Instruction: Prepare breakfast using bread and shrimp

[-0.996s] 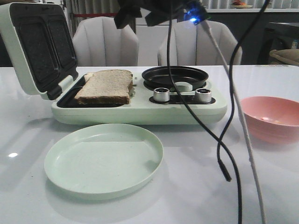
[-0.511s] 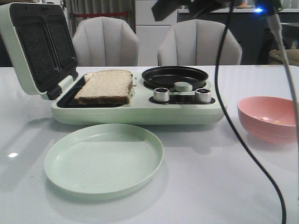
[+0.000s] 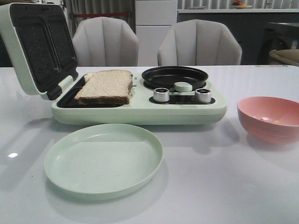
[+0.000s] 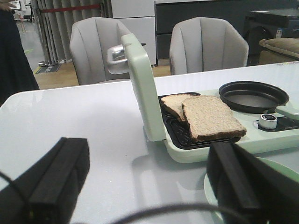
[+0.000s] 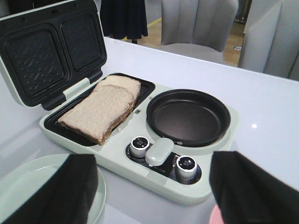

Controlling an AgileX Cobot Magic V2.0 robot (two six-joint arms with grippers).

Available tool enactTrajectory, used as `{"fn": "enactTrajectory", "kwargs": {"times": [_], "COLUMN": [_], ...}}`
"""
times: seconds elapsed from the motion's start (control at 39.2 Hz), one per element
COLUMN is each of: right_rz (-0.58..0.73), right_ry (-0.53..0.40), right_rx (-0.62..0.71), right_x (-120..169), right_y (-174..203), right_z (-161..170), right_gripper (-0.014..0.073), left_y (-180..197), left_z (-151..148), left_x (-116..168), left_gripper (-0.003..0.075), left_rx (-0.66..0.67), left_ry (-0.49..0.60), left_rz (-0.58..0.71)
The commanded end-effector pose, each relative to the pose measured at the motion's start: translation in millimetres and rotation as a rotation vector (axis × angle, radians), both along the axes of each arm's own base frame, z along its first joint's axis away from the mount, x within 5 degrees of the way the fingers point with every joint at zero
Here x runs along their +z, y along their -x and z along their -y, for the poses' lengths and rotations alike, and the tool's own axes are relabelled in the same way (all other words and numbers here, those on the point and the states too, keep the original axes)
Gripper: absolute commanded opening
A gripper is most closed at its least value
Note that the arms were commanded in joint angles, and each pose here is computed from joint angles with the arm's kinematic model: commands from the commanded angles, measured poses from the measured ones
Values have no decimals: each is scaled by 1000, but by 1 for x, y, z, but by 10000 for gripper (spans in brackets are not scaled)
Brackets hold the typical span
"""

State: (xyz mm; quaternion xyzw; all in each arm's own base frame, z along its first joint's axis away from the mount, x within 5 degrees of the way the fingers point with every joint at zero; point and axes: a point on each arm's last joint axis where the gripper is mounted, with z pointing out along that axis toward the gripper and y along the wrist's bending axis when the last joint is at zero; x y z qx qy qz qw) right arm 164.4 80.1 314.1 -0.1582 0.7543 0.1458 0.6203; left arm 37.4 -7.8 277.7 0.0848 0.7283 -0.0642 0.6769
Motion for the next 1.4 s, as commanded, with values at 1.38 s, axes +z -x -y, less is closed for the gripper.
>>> {"fn": "enactTrajectory", "kwargs": {"times": [1.38], "right_rz": [210], "right_ry": [-123], "right_rx": [57], "right_x": [-57], "right_y": [104], "right_z": [47], "right_gripper": [595], "left_y": [-1], "left_z": [1], "left_x": [31], "left_gripper": [564], "left_rx": [-13], "left_ry": [78], "left_rz": [153]}}
